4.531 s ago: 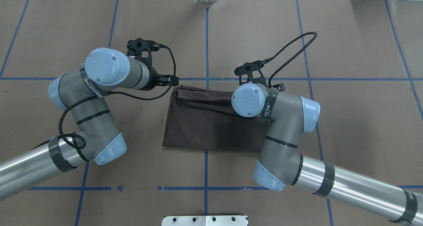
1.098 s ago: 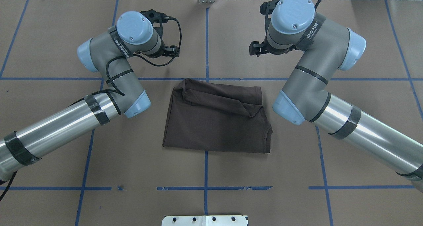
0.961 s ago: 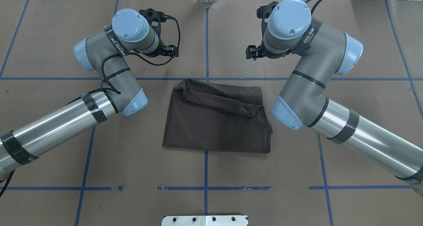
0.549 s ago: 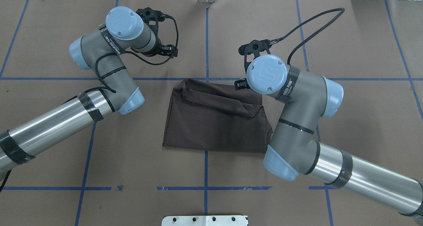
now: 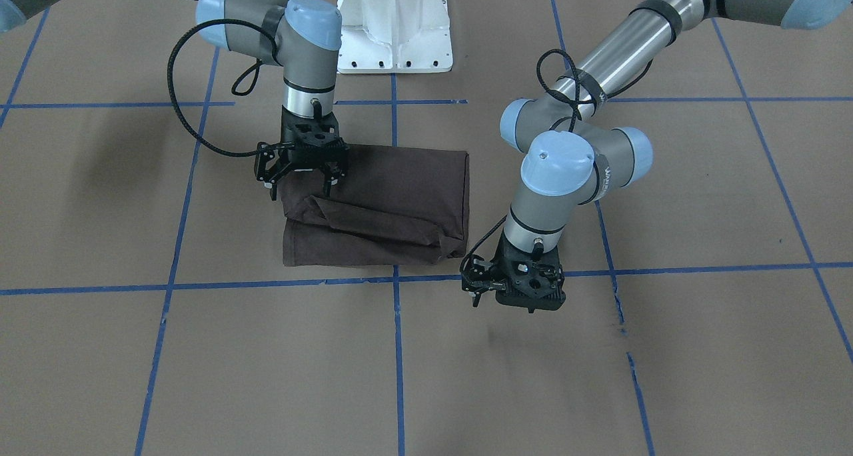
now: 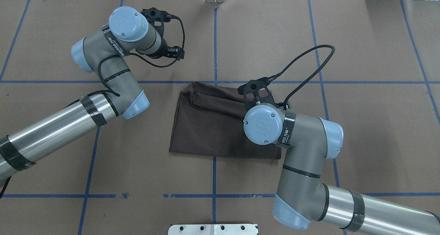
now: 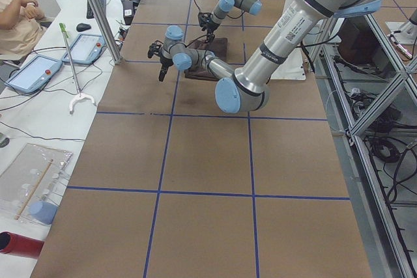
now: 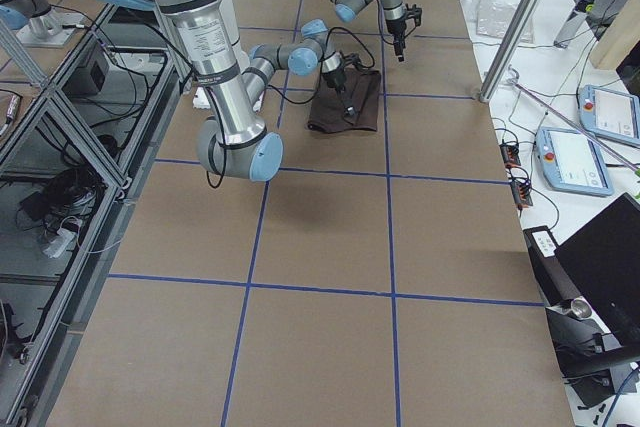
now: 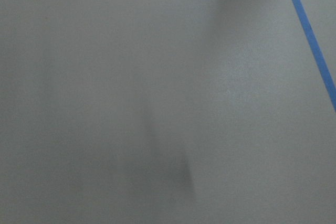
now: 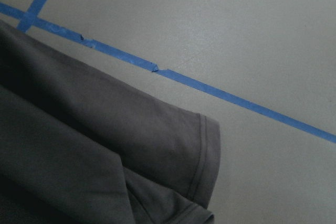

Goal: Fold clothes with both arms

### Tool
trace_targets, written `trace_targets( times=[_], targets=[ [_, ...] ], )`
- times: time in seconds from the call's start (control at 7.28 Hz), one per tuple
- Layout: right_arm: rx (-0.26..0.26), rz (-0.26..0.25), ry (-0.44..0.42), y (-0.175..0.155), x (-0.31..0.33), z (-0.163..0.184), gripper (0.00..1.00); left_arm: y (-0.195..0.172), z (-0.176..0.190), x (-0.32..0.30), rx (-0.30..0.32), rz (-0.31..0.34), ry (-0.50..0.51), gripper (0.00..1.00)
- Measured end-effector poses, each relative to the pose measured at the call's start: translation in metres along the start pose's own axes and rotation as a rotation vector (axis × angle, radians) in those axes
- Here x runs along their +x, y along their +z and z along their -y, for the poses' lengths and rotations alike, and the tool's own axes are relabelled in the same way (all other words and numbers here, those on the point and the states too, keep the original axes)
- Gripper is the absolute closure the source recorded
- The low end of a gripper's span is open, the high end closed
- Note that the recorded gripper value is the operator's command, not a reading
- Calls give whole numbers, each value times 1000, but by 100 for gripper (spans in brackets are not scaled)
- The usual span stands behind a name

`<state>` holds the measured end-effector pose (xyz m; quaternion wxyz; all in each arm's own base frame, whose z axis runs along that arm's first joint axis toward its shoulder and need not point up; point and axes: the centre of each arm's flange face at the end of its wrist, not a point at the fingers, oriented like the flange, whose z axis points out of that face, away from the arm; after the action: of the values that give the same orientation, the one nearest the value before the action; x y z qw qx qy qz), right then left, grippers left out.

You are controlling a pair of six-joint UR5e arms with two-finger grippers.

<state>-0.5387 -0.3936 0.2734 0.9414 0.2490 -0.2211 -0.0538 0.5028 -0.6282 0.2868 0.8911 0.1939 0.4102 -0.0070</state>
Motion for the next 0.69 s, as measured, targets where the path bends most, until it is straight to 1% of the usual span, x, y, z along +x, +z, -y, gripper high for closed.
trace_targets(
  times=[0.14, 0.27, 0.55, 0.69],
  targets=[
    [5, 1, 0, 0, -5, -3, 34, 0, 0, 0, 0, 0, 0, 0],
    [5, 7, 19, -1, -10, -7, 35, 0, 0, -1, -1, 1, 0, 0],
    [-5, 14, 103, 1, -20, -18, 36, 1, -1, -1, -1, 1, 0, 0],
    [-11, 12, 114, 4, -23, -24, 38, 1, -1, -2, -1, 2, -1, 0]
  ],
)
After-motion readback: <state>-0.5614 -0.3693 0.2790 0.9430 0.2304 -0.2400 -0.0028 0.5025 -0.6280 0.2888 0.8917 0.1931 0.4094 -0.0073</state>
